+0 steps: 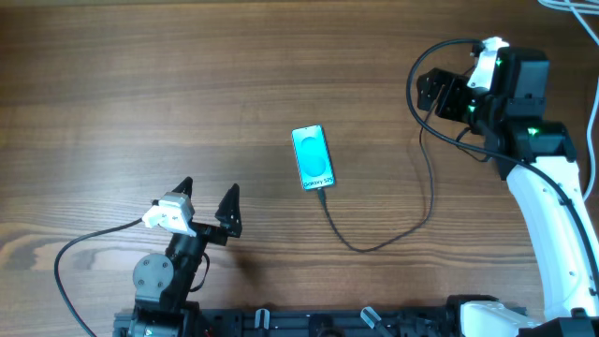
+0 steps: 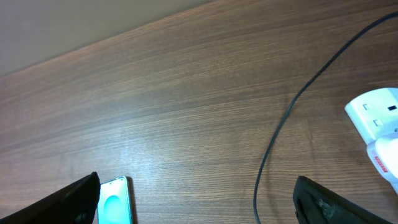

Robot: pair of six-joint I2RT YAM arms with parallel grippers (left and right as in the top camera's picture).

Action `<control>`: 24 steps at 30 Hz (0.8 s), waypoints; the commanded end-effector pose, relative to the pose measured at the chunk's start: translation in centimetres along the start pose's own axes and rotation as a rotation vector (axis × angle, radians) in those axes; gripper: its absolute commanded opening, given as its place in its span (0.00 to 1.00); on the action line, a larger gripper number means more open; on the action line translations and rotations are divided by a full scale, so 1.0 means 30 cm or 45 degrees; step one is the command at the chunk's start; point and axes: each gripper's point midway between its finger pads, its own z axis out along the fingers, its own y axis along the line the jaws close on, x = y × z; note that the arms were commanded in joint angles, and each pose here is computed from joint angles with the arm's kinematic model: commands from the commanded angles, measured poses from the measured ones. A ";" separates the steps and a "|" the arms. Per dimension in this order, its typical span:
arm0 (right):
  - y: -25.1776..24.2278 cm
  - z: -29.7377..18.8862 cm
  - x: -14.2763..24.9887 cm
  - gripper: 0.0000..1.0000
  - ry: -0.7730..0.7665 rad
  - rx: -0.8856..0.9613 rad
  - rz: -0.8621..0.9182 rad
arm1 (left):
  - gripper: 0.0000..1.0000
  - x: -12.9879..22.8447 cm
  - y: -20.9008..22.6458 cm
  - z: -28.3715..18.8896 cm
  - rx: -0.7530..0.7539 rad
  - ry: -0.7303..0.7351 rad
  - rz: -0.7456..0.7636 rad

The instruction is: Plug charger to phone and switch on socket

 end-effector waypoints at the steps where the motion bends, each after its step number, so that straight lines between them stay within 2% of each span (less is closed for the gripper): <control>1: -0.006 0.015 0.051 1.00 0.041 -0.005 -0.013 | 1.00 0.002 0.016 0.000 -0.025 -0.011 0.030; 14: -0.105 0.095 0.342 1.00 0.292 0.066 0.036 | 1.00 0.002 0.016 0.000 -0.025 -0.011 0.030; 24: -0.107 0.089 0.354 1.00 0.295 0.066 0.036 | 1.00 0.002 0.016 0.000 -0.025 -0.011 0.030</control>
